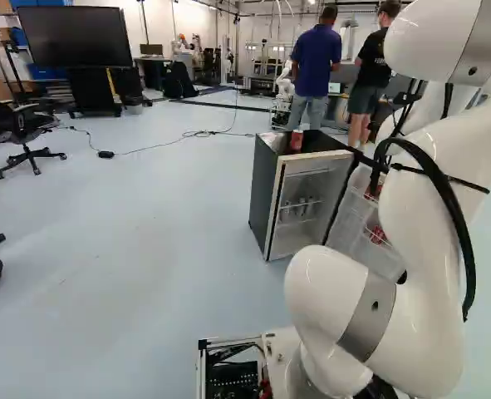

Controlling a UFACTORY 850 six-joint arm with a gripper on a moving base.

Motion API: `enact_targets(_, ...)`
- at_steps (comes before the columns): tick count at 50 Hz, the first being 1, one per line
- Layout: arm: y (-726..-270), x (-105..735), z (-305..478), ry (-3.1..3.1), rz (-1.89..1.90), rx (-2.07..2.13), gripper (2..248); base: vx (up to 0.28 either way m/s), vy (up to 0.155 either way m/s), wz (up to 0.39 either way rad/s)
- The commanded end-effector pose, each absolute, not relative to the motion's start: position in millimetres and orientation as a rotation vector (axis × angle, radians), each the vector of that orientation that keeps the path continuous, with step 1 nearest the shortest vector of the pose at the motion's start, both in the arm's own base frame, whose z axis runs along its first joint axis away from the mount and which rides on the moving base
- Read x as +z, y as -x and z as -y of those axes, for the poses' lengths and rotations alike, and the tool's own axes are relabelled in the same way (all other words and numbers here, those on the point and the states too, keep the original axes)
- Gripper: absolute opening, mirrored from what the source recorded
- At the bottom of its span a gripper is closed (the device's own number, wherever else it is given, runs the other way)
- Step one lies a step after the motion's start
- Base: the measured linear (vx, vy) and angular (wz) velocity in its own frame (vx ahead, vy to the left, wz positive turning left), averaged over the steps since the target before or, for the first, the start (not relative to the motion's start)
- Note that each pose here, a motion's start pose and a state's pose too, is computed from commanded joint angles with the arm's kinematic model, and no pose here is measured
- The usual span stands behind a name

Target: Grab a drink from the fridge

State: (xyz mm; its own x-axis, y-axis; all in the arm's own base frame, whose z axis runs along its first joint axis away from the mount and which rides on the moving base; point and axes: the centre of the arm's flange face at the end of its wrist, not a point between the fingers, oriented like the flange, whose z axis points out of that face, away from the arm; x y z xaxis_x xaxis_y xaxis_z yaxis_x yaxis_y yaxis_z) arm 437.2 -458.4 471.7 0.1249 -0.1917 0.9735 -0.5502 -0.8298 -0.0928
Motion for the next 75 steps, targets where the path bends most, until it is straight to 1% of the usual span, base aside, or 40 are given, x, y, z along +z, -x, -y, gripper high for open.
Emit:
enact_targets(14,-428,474,483,-2.152,0.832,1.611,247,0.0,0.0,0.0)
enact_targets(75,-432,487,579,-2.273,1.179,1.014,247,0.0,0.0,0.0)
